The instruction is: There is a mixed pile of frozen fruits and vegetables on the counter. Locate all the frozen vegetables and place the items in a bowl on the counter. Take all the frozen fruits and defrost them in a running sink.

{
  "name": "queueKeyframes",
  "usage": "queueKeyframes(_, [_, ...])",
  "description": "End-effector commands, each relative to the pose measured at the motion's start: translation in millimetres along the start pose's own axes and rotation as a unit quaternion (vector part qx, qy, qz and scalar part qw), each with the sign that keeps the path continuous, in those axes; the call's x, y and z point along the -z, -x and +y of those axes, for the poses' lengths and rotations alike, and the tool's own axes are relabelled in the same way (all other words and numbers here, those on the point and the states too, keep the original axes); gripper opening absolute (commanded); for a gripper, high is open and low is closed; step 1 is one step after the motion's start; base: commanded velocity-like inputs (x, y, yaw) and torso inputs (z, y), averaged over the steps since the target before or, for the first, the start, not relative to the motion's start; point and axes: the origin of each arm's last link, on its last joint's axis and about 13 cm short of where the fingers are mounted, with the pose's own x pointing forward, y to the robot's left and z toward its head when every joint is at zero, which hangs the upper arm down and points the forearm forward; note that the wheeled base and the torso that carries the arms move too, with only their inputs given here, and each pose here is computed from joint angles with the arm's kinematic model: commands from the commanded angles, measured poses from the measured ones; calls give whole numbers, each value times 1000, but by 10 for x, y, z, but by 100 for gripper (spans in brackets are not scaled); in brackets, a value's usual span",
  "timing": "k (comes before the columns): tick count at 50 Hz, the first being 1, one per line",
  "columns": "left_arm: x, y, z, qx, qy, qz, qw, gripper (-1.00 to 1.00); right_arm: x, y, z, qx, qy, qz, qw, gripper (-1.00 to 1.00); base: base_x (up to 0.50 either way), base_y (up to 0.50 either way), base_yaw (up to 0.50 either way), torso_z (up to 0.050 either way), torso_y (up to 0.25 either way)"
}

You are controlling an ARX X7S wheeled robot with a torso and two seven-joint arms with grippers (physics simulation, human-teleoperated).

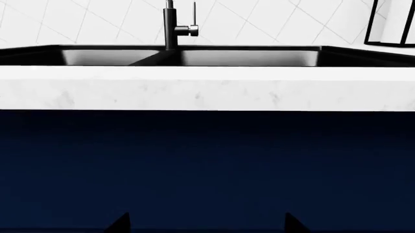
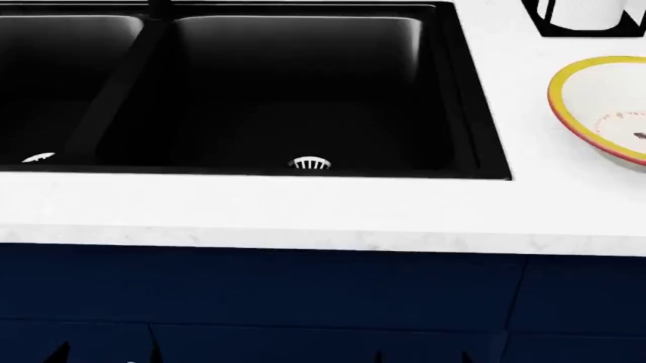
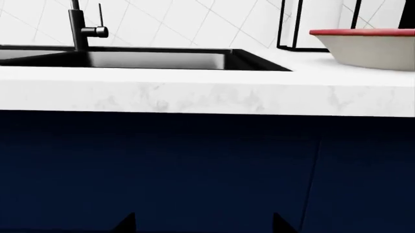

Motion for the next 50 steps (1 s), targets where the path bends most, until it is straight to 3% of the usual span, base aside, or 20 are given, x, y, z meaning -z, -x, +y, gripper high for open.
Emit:
queueKeyframes(1, [4,1,-2,1,-1,3,1000,100,-14,-1,1,5,0,-1,1000,100,0,0,0,0,0])
queueKeyframes(50, [37,4,-6,1,-5,15,1000,100,14,-2,5,6,13,12,1000,100,0,-478,0,0,0])
